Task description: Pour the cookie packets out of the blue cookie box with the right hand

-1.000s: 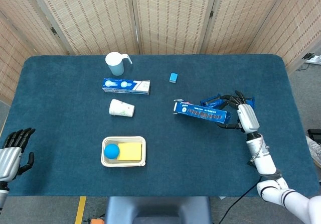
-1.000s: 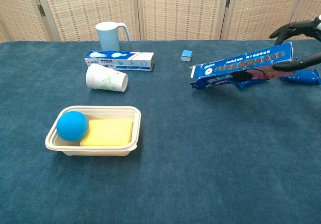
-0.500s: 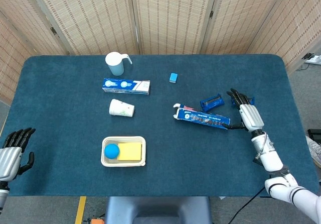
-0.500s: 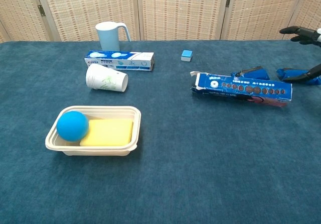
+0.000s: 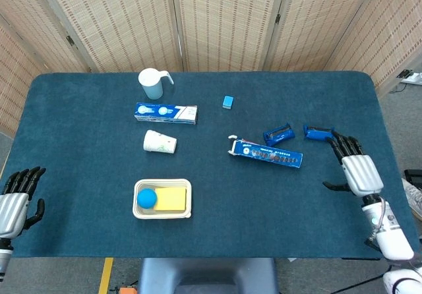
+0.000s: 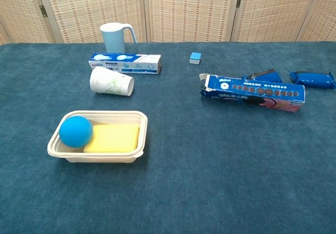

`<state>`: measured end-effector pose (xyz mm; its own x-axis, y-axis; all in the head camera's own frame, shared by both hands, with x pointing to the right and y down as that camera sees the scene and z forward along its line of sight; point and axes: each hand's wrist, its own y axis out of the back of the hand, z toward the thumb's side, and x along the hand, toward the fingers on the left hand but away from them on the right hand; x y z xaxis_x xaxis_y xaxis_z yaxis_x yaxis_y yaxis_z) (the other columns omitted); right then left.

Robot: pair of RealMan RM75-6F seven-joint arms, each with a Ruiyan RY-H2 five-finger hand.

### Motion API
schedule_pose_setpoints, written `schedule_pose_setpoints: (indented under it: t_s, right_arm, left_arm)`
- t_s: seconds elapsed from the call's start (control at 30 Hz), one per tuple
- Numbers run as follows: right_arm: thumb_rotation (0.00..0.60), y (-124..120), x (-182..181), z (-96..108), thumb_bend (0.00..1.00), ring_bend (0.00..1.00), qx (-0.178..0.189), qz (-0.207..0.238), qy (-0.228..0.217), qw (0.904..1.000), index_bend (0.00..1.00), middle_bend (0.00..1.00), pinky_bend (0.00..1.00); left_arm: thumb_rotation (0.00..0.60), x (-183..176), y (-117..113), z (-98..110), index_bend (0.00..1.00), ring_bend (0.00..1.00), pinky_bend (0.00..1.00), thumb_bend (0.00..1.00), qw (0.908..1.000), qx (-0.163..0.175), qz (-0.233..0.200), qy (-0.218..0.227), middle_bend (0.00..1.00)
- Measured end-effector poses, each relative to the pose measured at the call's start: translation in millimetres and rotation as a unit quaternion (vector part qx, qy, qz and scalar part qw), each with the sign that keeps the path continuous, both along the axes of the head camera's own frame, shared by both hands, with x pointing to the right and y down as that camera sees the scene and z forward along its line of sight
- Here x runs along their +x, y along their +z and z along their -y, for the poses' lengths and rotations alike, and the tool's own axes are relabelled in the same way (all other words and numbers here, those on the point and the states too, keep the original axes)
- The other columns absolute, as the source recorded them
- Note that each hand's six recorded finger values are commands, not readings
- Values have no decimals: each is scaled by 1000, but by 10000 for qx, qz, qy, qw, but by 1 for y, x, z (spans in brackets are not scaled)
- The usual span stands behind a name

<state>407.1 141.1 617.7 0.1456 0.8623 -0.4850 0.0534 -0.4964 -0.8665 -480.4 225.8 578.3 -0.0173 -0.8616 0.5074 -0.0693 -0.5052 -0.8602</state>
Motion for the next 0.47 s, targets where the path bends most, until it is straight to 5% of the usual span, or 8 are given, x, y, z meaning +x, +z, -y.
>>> schedule_pose_setpoints:
  t_s: [0.27, 0.47]
  right_arm:
    - [600, -39, 33, -41, 127, 0, 630, -477, 641, 9948, 0, 0, 0]
    - [600, -41, 35, -52, 127, 0, 549, -575, 752, 9940, 0, 0, 0]
  left_arm:
    - [600, 12, -8, -7, 10, 64, 84, 651, 9995, 156, -114, 244, 85]
    - [600, 11, -9, -10, 10, 64, 84, 651, 9996, 170, -67, 192, 85]
